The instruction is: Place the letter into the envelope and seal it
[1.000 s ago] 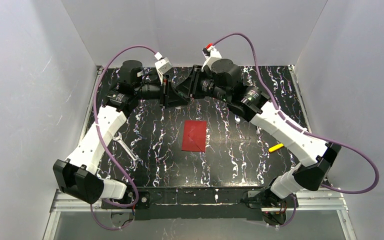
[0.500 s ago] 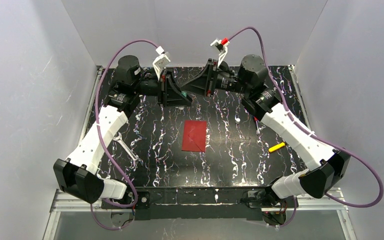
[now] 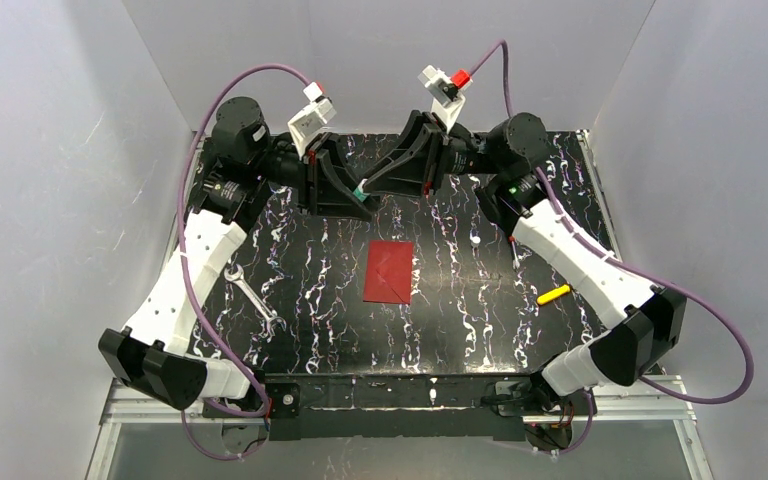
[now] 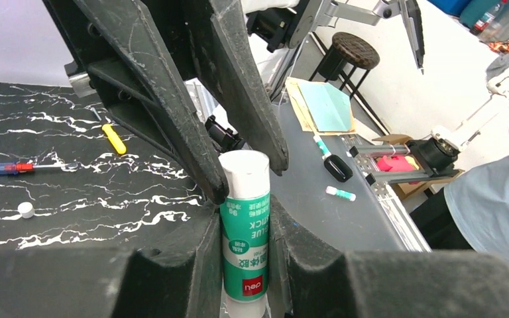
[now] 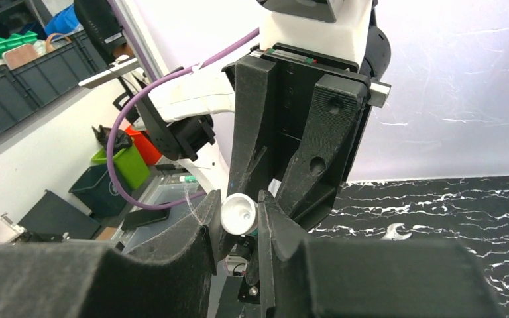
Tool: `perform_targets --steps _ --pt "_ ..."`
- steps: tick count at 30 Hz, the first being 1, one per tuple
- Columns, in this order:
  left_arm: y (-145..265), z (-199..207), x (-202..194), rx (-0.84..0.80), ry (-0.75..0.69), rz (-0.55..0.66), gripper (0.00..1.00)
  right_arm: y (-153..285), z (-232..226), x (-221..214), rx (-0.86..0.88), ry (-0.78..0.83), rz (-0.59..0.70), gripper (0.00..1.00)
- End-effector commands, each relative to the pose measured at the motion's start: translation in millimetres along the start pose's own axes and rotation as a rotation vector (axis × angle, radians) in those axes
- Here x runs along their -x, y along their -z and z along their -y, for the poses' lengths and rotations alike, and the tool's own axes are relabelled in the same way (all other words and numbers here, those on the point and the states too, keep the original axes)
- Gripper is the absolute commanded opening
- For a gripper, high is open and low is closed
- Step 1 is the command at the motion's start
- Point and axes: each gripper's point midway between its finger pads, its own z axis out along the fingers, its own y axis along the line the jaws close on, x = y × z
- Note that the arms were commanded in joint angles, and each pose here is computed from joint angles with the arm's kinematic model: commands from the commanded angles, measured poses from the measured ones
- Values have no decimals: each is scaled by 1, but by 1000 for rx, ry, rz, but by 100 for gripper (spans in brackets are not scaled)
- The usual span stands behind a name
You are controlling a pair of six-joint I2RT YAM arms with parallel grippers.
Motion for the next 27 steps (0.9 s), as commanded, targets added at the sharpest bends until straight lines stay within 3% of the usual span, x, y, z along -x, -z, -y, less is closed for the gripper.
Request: perform_targets --steps 1,4,7,9,11,16,24,27 --pt "10 31 18 -60 -135 -25 0 3 -33 5 127 33 -79 1" --pt "9 21 23 2 -141 5 0 -4 -10 14 18 -1 -35 6" --pt "9 -7 26 143 -126 65 0 4 43 20 -309 -39 21 51" --pt "12 -33 23 252 -103 103 0 24 78 31 -573 -78 116 69" --pt "18 -57 21 374 -84 145 0 40 94 32 -720 -155 185 69" --pt "29 -90 18 536 -16 203 0 41 105 28 -753 -241 230 61" --pt "28 -96 13 543 99 225 0 34 108 12 -710 -295 204 38" --pt "25 -92 10 509 109 213 3 28 111 2 -680 -317 163 37"
